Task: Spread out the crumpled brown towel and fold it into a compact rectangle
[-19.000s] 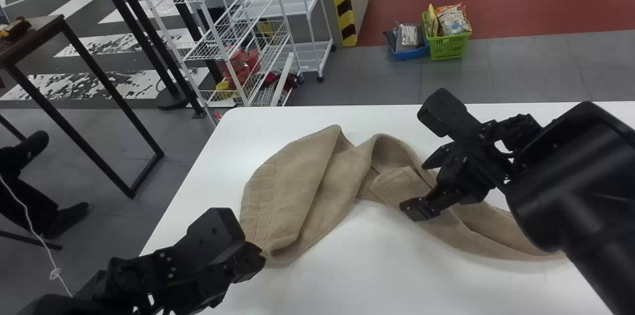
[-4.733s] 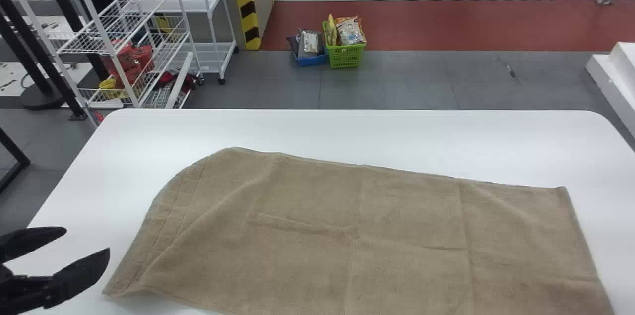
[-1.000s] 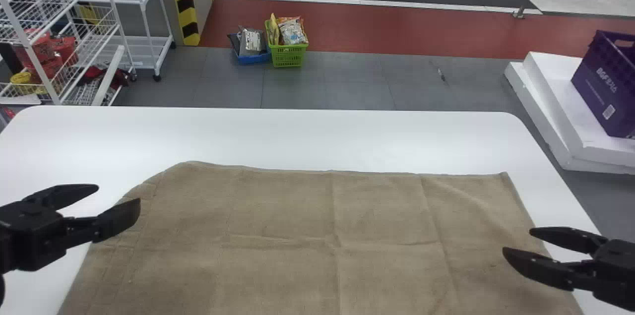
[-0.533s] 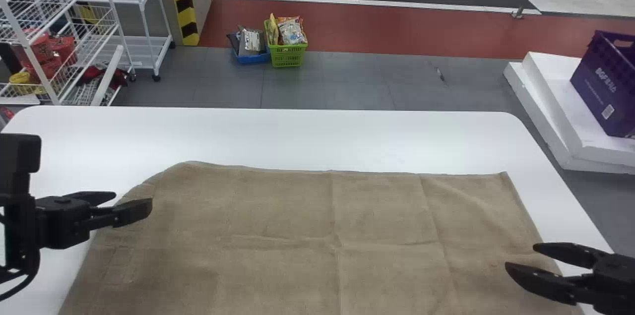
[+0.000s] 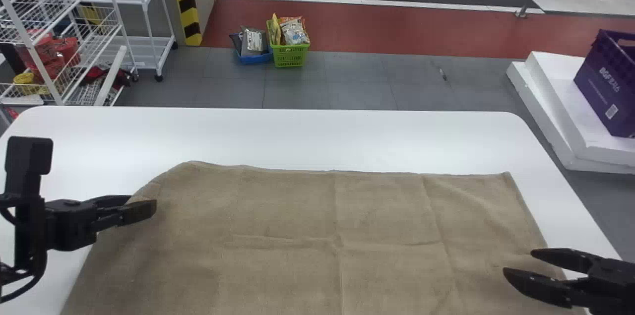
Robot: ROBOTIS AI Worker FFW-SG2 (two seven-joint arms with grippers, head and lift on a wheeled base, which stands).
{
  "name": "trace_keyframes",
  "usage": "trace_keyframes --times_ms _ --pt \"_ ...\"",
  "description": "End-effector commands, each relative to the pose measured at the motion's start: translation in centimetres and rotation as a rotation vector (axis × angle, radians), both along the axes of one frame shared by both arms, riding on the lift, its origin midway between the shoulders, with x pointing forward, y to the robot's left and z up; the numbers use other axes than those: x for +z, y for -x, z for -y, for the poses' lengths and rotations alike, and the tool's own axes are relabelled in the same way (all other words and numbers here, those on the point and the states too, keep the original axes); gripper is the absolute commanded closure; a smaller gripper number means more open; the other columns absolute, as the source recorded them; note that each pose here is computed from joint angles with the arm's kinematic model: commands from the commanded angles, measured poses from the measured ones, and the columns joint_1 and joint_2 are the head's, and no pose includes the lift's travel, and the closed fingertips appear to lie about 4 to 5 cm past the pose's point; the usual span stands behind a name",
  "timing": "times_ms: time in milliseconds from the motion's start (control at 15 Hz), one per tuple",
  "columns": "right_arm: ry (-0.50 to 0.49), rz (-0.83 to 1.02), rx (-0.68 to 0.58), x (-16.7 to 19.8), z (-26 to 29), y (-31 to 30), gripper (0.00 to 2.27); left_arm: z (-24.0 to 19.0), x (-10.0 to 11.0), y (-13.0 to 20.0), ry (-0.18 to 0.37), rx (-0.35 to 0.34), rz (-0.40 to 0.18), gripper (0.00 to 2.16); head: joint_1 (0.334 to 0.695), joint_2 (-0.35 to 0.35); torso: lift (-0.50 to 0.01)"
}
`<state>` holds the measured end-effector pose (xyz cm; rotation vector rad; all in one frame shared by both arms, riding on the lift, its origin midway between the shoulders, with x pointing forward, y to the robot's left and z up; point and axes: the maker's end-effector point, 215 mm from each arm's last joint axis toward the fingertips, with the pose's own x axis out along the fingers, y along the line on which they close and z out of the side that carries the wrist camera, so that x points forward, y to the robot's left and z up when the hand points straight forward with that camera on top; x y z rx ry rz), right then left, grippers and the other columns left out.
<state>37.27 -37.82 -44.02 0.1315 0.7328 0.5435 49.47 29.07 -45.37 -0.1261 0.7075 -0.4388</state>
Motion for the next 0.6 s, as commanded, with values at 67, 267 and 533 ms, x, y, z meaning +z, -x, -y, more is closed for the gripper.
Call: trace_keyframes --times_ms 67,267,533 --pt "-0.012 -0.016 0.001 -1.0 -0.2 -0.2 0.04 1.4 2.5 2.8 -0.019 -0.029 0.068 1.17 0.695 -0.114 -0.127" --pt "-0.006 -0.019 0.016 -1.7 -0.6 -0.5 0.04 4.3 5.0 5.8 -0.002 -0.086 0.125 1.17 0.695 -0.135 -0.127" --pt "-0.008 -0.025 0.030 -2.3 -1.2 -0.5 0.04 10.3 5.5 9.5 0.030 -0.218 0.142 1.17 0.695 -0.203 -0.127"
